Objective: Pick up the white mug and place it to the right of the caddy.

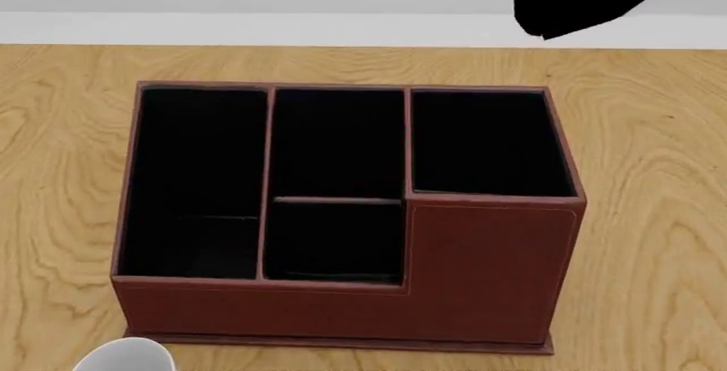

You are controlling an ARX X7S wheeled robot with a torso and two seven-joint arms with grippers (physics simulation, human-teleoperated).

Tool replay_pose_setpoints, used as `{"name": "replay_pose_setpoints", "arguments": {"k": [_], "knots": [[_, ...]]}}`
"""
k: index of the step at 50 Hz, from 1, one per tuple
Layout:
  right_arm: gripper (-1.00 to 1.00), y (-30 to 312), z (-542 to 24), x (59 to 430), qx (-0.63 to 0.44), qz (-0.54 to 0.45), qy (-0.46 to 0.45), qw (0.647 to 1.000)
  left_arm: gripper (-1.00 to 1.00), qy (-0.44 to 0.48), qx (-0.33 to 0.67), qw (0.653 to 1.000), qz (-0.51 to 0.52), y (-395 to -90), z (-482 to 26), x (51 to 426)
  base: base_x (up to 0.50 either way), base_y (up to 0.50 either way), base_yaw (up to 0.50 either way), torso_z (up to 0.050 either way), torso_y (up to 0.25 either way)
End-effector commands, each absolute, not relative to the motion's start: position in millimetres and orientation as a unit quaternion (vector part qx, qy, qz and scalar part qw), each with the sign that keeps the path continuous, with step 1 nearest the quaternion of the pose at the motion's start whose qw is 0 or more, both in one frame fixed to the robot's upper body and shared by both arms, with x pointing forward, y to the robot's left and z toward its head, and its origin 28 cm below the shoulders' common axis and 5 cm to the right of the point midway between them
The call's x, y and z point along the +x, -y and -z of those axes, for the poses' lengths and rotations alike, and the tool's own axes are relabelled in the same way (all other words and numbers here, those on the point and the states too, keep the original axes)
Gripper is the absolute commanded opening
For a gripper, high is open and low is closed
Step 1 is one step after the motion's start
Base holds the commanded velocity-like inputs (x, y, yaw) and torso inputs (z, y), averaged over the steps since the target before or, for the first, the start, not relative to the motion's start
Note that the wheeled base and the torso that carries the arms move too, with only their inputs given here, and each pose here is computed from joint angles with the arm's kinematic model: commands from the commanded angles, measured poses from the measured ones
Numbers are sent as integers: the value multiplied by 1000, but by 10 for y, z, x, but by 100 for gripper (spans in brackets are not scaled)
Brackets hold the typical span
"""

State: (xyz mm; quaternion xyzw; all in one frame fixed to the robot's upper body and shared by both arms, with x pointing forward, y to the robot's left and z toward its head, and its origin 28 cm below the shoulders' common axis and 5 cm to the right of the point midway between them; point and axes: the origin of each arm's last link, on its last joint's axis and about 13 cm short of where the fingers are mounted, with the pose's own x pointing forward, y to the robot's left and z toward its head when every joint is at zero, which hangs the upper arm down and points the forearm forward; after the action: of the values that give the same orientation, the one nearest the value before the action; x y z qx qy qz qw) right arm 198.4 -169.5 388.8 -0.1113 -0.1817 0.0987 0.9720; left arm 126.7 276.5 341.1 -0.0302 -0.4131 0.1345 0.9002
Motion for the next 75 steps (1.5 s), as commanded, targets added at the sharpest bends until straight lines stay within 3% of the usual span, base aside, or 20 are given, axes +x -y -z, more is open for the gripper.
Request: {"name": "replay_pose_setpoints", "arguments": {"k": [1, 19, 30, 49, 75], "knots": [[100, 1490, -4104, 1983, -73, -211, 52, 973, 100, 421, -27, 896, -139, -2776, -3451, 1220, 0, 0, 0, 0, 0], [100, 1121, -3999, 1936, -99, -337, -111, 930, 100, 421, -33, 895, -141, -2788, -3435, 1194, 0, 0, 0, 0, 0], [100, 980, -3951, 1899, -30, -371, -176, 911, 100, 420, -34, 895, -145, -2795, -3416, 1183, 0, 0, 0, 0, 0], [100, 795, -3574, 1903, -22, -389, -261, 883, 100, 416, -37, 896, -149, -2802, -3377, 1199, 0, 0, 0, 0, 0], [100, 439, -3222, 2044, -57, -428, -305, 849, 100, 418, -36, 894, -160, -2846, -3372, 1143, 0, 0, 0, 0, 0]]}}
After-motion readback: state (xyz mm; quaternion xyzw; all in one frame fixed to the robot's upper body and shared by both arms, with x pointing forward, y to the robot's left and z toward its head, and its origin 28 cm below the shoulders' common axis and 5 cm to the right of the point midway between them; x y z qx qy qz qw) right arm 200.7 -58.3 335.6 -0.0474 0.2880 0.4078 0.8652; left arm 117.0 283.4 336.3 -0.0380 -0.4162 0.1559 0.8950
